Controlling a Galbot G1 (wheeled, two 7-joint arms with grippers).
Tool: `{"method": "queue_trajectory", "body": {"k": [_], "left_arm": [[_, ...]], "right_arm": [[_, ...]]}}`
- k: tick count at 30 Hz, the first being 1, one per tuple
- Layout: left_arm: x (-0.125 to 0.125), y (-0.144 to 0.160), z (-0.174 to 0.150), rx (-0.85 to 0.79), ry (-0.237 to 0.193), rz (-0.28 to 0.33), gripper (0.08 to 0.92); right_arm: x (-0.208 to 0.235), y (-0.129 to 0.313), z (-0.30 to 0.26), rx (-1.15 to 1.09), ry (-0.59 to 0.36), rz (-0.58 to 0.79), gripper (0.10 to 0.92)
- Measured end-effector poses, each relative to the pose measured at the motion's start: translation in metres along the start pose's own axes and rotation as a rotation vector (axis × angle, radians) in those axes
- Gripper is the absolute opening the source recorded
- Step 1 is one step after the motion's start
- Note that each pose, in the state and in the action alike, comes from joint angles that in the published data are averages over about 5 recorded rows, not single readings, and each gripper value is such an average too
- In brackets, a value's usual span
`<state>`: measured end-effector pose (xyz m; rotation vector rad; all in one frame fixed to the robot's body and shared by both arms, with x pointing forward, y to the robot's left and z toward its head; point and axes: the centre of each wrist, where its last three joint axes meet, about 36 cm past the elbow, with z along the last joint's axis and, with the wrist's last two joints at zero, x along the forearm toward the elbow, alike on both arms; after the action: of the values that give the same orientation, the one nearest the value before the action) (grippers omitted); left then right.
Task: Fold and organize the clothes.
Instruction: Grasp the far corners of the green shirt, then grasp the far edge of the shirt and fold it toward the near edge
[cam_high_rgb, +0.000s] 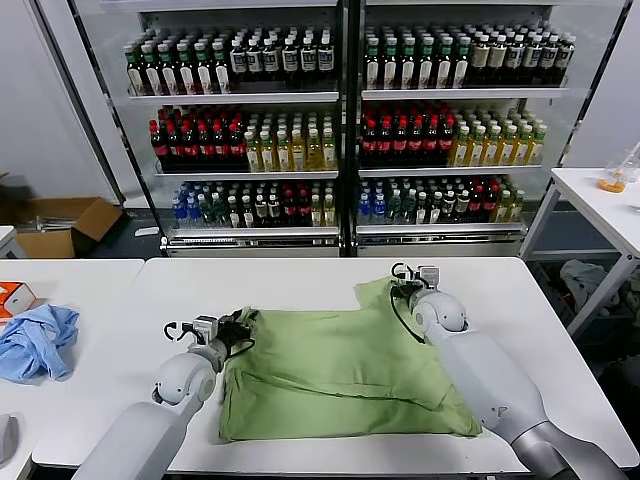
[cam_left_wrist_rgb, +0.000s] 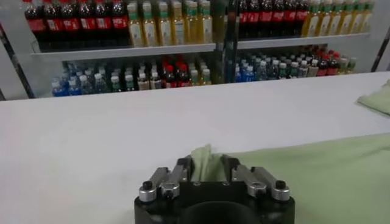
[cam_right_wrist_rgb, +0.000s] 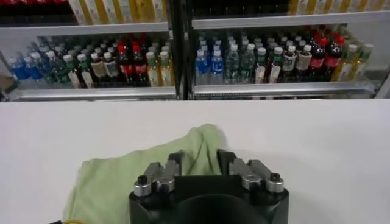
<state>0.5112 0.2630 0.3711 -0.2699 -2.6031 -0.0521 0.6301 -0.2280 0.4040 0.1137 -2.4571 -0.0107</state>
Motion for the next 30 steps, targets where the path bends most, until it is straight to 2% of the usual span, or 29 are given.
{"method": "queue_trajectory", "body": {"k": [4,9,20,30], "left_arm": [[0.003,0.002,0.000,0.017,-0.012,0.017,0.189],[0.010,0.005,-0.002,0.039,-0.041,0.038,0.133],[0.035,0.007,-0.010,0.075,-0.123,0.087,0.128],[0.067,0.008,-0.013,0.095,-0.166,0.118,0.128]], "right_arm": [[0.003,0.000,0.001,-0.005,-0.003,-0.020,0.231],[0.010,0.001,0.002,-0.005,-0.018,-0.041,0.117],[0.052,-0.002,-0.012,-0.006,-0.123,-0.090,0.104],[0.112,-0.024,-0.018,-0.015,-0.224,-0.105,0.104]]}}
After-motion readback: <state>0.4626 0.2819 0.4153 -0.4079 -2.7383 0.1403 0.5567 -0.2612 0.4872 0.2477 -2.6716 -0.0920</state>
